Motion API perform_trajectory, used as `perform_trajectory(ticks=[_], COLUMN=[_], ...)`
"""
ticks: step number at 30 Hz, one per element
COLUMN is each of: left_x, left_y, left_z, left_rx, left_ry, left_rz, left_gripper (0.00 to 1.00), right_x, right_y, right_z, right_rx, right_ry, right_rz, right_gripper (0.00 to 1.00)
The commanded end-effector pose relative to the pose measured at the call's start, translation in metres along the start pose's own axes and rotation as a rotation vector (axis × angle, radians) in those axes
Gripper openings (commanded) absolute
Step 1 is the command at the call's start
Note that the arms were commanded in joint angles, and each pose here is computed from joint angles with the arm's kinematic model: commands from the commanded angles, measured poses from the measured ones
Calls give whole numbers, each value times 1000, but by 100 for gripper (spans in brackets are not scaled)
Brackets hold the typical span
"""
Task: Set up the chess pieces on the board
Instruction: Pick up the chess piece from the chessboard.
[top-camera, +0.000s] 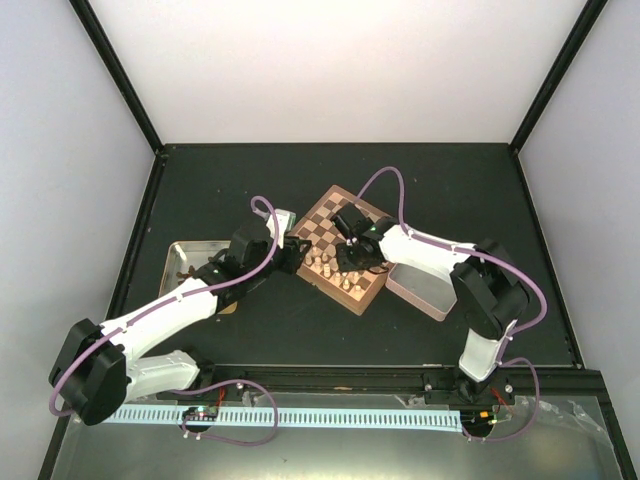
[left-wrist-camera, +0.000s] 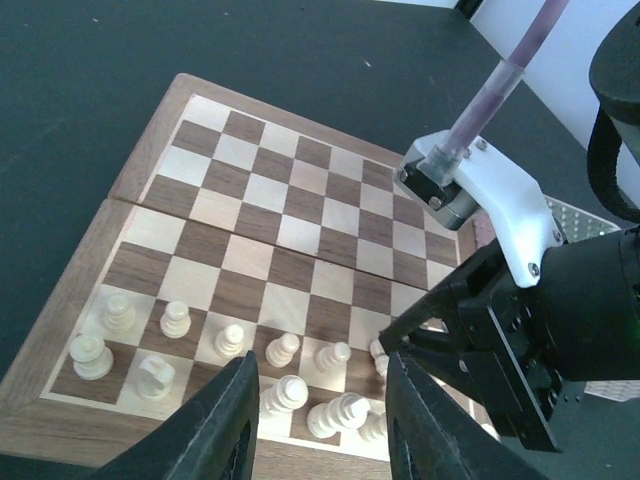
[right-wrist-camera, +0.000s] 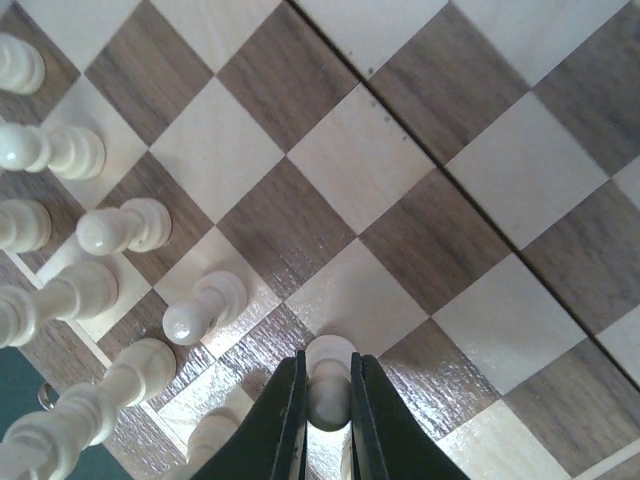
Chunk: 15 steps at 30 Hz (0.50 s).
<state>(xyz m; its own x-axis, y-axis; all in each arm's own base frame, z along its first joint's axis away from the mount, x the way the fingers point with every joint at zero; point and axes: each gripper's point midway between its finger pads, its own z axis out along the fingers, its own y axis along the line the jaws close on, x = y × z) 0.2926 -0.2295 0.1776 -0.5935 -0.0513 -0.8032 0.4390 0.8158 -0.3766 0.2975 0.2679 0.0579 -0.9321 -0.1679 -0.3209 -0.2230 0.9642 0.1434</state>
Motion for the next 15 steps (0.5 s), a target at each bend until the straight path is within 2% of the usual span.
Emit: perform_trajectory(ticks=[1, 15], left_x=[-8, 1], left_y=[-12, -42], left_z=[0, 11], left_rx=[68, 259], left_ry=[-21, 6], left_rz=[-7, -12], left_gripper=[39, 56], right_x=[-23, -38], right_y=[-2, 4], right_z=[-21, -59], right_rx=[15, -105], right_ry=[-118, -161], right_rz=[57, 189], right_gripper=[8, 8])
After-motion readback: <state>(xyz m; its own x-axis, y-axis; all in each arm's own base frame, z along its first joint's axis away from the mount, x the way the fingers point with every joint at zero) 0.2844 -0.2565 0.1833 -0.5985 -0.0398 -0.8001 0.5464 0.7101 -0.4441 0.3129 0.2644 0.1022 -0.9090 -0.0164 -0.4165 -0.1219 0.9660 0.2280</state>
